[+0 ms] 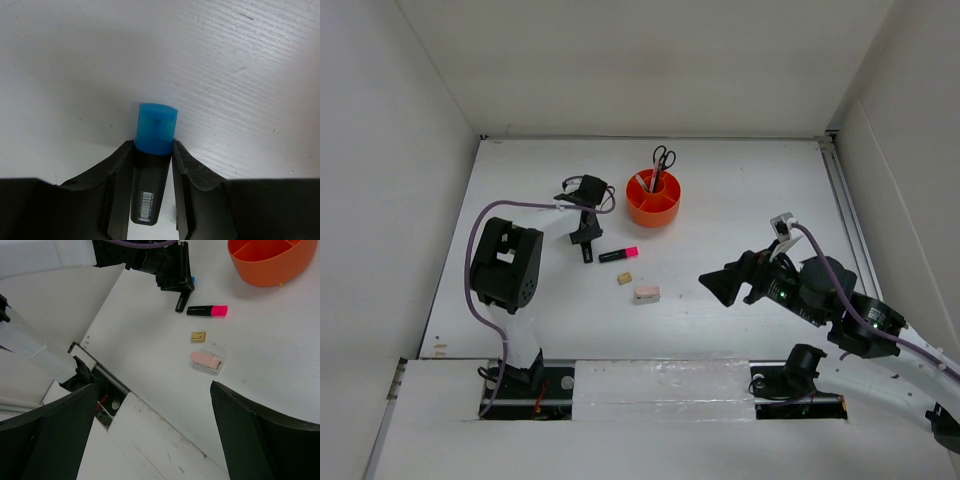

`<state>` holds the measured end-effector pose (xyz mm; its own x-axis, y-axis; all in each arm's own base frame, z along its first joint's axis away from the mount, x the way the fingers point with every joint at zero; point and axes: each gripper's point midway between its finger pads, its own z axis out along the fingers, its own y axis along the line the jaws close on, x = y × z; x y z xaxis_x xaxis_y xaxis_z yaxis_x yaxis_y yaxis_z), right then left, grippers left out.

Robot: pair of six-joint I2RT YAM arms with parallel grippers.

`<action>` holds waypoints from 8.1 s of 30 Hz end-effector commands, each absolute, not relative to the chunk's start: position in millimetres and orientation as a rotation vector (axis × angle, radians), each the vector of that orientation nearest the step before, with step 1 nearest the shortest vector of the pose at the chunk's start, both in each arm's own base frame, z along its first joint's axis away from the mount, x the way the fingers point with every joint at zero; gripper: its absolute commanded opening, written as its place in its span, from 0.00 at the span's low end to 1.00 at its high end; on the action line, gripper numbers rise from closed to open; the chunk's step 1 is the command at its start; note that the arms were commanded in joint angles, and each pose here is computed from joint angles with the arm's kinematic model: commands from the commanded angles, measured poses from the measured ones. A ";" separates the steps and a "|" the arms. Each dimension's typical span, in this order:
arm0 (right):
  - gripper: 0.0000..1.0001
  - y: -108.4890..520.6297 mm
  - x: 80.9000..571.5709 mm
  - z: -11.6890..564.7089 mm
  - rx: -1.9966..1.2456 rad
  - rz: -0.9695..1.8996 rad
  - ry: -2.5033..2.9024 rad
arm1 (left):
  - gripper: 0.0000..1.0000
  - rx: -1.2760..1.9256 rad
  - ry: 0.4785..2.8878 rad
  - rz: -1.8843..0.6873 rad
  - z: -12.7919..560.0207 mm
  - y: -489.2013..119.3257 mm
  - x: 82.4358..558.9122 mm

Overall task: Sort the stationery into containers
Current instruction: Pick up the stationery from the center of the board, then place the stationery in the storage box, then pick up the stationery from the center of the board.

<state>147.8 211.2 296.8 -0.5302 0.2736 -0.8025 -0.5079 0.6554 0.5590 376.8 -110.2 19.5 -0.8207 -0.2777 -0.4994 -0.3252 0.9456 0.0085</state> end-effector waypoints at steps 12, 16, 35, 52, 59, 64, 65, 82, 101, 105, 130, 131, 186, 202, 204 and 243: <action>0.99 209.7 146.8 302.4 -0.201 0.997 1.859 | 0.00 -0.517 2.544 0.352 34.7 -80.8 372.3; 0.99 205.5 148.3 302.4 -0.185 0.981 1.856 | 0.00 -0.575 2.315 0.378 111.5 -79.9 403.2; 0.99 196.3 146.3 309.6 -0.119 0.992 1.861 | 0.00 -0.042 1.441 -0.767 354.7 -210.6 434.9; 0.98 191.1 139.8 313.2 -0.112 1.006 1.879 | 0.00 -0.071 1.333 -0.871 317.2 -226.7 456.8; 0.98 191.5 139.7 307.1 -0.109 0.994 1.907 | 0.00 -0.084 1.323 -0.955 294.6 -226.3 463.8; 0.98 190.3 140.9 300.2 -0.107 0.973 1.923 | 0.00 -0.082 1.379 -0.967 269.4 -232.4 469.5; 0.98 190.3 140.9 300.2 -0.107 0.973 1.923 | 0.00 -0.080 1.370 -0.968 271.6 -232.3 469.2; 0.98 190.5 138.7 298.3 -0.105 0.987 1.928 | 0.00 -0.138 1.454 -0.959 218.5 -231.5 476.4; 0.98 187.3 134.6 297.8 -0.112 0.995 1.930 | 0.00 -0.137 1.470 -0.998 206.0 -238.1 478.3; 0.98 187.3 134.6 297.8 -0.112 0.995 1.930 | 0.00 -0.138 1.482 -1.010 201.4 -239.9 477.8; 0.98 189.9 132.5 300.0 -0.124 1.016 1.925 | 0.00 -0.135 1.474 -1.025 204.2 -241.4 476.5; 0.98 189.9 132.5 300.0 -0.125 1.016 1.925 | 0.00 -0.135 1.474 -1.025 204.2 -241.4 476.5; 0.98 194.3 134.1 299.3 -0.148 1.016 1.916 | 1.00 -0.217 1.355 -0.938 258.8 -182.9 423.6; 0.98 207.3 129.6 301.1 -0.251 1.058 1.866 | 1.00 -0.308 2.104 -0.482 193.1 -154.4 342.7; 0.98 207.8 127.7 305.2 -0.257 1.072 1.858 | 1.00 -0.218 2.190 -0.472 194.8 -161.7 339.7; 1.00 216.6 107.7 303.2 -0.363 1.198 1.793 | 1.00 0.593 2.560 -0.162 42.9 -199.9 341.1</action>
